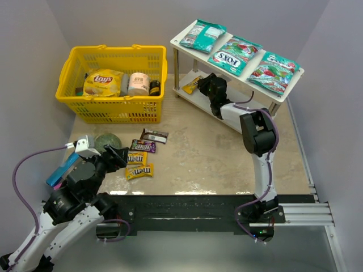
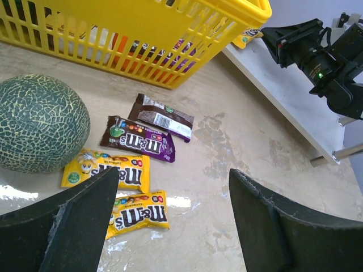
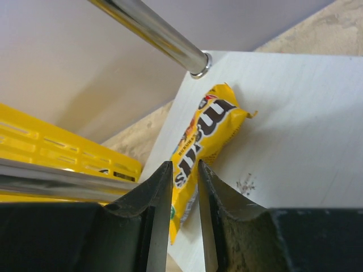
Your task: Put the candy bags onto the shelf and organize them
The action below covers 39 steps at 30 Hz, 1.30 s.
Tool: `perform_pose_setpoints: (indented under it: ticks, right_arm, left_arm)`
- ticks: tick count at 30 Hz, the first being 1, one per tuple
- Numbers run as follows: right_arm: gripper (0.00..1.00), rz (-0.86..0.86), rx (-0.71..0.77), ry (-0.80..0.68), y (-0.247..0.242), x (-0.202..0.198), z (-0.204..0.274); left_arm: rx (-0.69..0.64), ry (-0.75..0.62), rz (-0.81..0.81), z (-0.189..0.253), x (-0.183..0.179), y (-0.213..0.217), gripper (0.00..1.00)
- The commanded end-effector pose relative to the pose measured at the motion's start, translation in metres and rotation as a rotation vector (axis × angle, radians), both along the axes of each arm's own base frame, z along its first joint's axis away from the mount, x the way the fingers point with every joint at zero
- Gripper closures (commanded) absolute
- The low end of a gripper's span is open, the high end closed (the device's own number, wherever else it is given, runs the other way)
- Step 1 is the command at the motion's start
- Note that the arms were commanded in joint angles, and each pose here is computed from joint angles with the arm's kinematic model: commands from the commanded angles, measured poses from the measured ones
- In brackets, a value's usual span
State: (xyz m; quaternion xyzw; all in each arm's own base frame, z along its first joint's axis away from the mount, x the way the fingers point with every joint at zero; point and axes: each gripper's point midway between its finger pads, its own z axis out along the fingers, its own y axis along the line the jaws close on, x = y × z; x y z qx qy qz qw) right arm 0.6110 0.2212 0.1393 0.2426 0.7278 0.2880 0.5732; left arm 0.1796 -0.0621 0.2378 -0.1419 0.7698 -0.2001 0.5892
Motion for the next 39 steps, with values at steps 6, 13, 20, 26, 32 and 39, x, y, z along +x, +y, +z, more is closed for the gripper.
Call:
perform_pose_setpoints:
  ticks: [6,13,20,26,32,39]
  right_arm:
    - [0.73,0.087,0.040,-0.173,0.017,0.014,0.049]
    - [0.74,0.093,0.061,-0.100,0.027,0.032,0.016]
    - [0.74,0.076,0.042,-0.009,0.024,0.040,-0.017]
    - [0.74,0.107,0.064,-0.078,0.027,0.038,0.011]
    - [0.74,0.127,0.130,-0.193,0.026,0.019,0.058]
    - [0.71,0.193,0.229,-0.270,0.029,-0.011,0.100]
  left_arm:
    - [-0.055,-0.055,0.035,0.015,0.000,0.006,0.16]
    - [-0.057,-0.056,0.038,0.015,0.000,0.007,0.17]
    - [-0.057,-0.055,0.038,0.015,0.000,0.007,0.17]
    - [-0.059,-0.058,0.038,0.015,-0.001,0.008,0.17]
    - [-0.059,-0.058,0.038,0.015,-0.001,0.008,0.17]
    - [-0.058,-0.057,0.035,0.015,-0.001,0.007,0.16]
